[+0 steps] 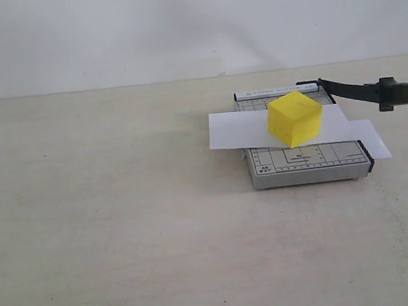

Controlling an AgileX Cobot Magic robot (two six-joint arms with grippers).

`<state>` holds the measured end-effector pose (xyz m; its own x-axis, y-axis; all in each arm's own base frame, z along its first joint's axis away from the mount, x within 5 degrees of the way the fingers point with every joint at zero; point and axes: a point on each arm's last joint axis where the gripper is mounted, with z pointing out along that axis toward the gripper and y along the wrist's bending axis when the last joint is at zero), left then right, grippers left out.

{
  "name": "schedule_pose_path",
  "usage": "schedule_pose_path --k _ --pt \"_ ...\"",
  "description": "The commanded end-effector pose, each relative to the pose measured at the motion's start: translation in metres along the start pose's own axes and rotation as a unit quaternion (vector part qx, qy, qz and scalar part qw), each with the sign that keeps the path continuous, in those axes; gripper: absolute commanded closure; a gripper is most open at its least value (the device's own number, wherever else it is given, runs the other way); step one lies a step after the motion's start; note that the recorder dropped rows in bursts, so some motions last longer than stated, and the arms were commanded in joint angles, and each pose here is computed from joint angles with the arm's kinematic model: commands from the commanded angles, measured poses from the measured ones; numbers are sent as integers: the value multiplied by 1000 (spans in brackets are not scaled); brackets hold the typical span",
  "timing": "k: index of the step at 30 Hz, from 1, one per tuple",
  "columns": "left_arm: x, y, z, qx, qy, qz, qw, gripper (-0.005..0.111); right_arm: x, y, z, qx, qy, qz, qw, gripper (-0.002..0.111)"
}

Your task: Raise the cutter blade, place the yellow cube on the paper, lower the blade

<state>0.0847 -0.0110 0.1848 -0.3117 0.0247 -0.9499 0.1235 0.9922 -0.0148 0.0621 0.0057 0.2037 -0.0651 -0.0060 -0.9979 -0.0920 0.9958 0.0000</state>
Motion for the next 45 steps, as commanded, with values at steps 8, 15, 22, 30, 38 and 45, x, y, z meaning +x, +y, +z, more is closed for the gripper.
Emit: schedule_pose_path --k 8,15,22,30,38,45 --pt "2 0 -1 1 5 -7 1000 102 22 -3 -8 19 98 -7 995 108" --pt "2 0 -1 1 5 -7 1000 102 22 -3 -8 19 98 -6 995 108" --pt "8 -4 -16 22 2 -4 1000 102 22 -3 -8 19 98 -4 995 108" --pt "13 -6 -30 34 -26 1 999 102 22 -3 -8 19 98 -4 995 108" --pt "13 -6 -30 34 -26 1 999 102 22 -3 -7 19 96 -4 995 108" --pt "13 -6 -30 34 -26 1 999 102 23 -3 -8 19 98 -4 995 108"
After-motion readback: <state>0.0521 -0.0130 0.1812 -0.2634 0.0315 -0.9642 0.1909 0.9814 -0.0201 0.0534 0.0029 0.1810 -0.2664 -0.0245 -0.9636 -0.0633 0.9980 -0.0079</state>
